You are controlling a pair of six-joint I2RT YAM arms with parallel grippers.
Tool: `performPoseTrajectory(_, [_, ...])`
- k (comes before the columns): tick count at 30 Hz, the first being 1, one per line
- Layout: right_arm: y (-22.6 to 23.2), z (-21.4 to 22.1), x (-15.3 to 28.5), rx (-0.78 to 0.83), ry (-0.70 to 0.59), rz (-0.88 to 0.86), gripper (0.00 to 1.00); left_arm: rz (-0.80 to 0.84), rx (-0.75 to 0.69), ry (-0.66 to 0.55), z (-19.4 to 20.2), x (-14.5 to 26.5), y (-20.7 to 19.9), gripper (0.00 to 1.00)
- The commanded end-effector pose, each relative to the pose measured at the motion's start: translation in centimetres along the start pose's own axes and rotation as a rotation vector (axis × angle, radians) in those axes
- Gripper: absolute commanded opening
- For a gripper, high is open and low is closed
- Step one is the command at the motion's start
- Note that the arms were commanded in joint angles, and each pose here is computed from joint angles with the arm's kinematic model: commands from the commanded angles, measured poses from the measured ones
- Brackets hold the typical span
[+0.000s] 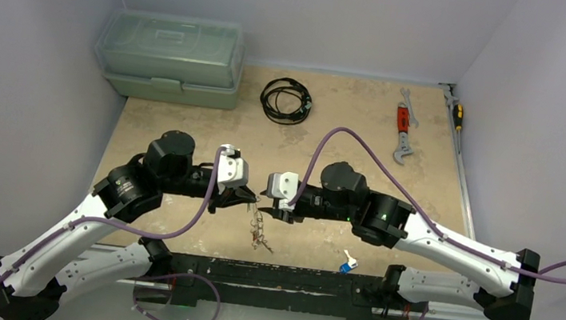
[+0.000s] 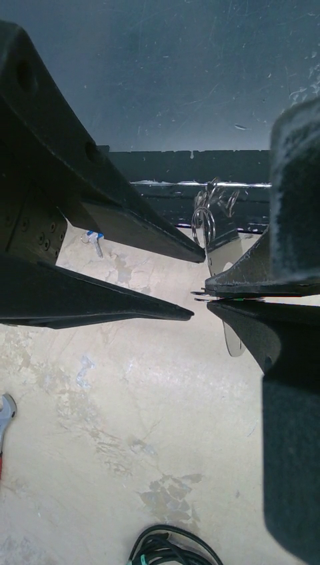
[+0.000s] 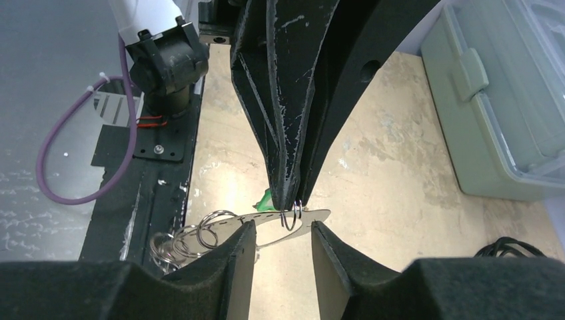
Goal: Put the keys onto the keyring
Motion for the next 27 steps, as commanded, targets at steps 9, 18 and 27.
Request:
performPoseTrajectory(9, [-0.5, -1.5, -0.4, 0.025, -0.05, 0.034, 0.32, -0.019, -0.058, -0.065, -1.2, 0.1, 0.6, 0.0])
performPoseTrajectory(18, [-0.9, -1.2, -1.0, 0.034, -0.042, 0.06, 0.27, -0.013, -0.059, -0.071, -1.3, -0.1, 0.6, 0.0])
performPoseTrajectory(27, [-1.0, -1.1, -1.7, 0.037, -0.036, 0.058, 0.0, -0.006, -0.058, -0.073, -1.3, -0.2, 0.6, 0.0])
Point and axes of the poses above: each gripper's point midway between its finger pads, its own x axis back along the fingers, its own y axis along the line the jaws close on, z = x × y, the point moved 9 cm from there along x, back along the fingers, and after that the axes turned 15 degrees about -x, right-handed, at the moved point
